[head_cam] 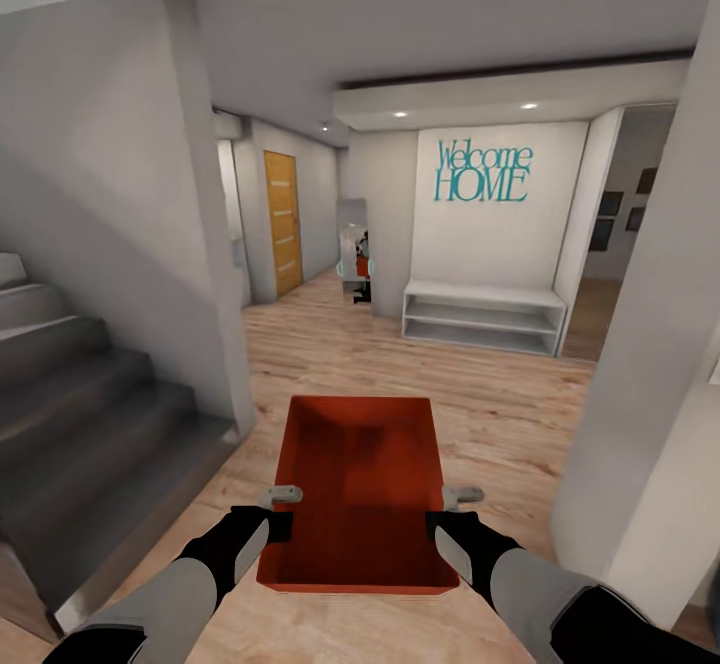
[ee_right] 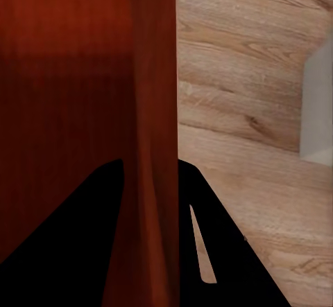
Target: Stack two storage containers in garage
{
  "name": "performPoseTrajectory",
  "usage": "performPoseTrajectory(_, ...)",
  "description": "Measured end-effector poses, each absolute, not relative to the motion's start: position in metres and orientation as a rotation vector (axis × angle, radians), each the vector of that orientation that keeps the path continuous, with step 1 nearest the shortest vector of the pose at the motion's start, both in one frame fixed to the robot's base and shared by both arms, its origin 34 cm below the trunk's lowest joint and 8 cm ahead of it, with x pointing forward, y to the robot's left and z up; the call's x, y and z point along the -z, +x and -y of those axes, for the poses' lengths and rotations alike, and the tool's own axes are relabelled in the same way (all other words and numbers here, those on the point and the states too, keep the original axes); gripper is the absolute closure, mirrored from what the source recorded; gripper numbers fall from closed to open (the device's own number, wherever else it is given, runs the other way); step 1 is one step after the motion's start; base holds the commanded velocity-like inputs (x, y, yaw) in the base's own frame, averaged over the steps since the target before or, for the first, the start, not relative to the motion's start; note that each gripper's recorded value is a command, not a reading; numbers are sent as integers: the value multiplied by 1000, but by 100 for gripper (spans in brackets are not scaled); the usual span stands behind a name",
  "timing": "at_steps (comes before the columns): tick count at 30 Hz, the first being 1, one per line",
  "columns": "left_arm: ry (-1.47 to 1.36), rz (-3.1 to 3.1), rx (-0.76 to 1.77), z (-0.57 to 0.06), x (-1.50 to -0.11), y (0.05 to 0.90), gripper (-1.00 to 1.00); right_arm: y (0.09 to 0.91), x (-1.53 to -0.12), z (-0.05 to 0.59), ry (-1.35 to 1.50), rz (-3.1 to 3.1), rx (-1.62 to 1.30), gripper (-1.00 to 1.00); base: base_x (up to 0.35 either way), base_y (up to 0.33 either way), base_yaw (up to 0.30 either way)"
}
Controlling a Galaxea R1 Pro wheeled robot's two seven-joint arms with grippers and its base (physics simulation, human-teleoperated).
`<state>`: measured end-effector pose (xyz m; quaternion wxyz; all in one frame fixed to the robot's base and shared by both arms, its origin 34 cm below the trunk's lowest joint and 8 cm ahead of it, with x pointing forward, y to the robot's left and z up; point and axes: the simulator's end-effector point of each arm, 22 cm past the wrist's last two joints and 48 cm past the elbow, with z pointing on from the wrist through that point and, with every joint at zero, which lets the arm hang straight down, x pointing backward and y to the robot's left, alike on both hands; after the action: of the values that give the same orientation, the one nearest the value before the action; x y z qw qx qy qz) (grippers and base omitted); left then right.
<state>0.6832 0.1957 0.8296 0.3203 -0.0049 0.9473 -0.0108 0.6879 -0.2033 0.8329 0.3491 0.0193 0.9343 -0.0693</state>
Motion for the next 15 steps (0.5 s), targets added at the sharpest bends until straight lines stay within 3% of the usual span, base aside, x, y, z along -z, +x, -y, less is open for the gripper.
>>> performPoseTrajectory(15,-13,-2490,28,-196,-829,683,100,688,-833,203,50,-2422,179,100,321,0,0)
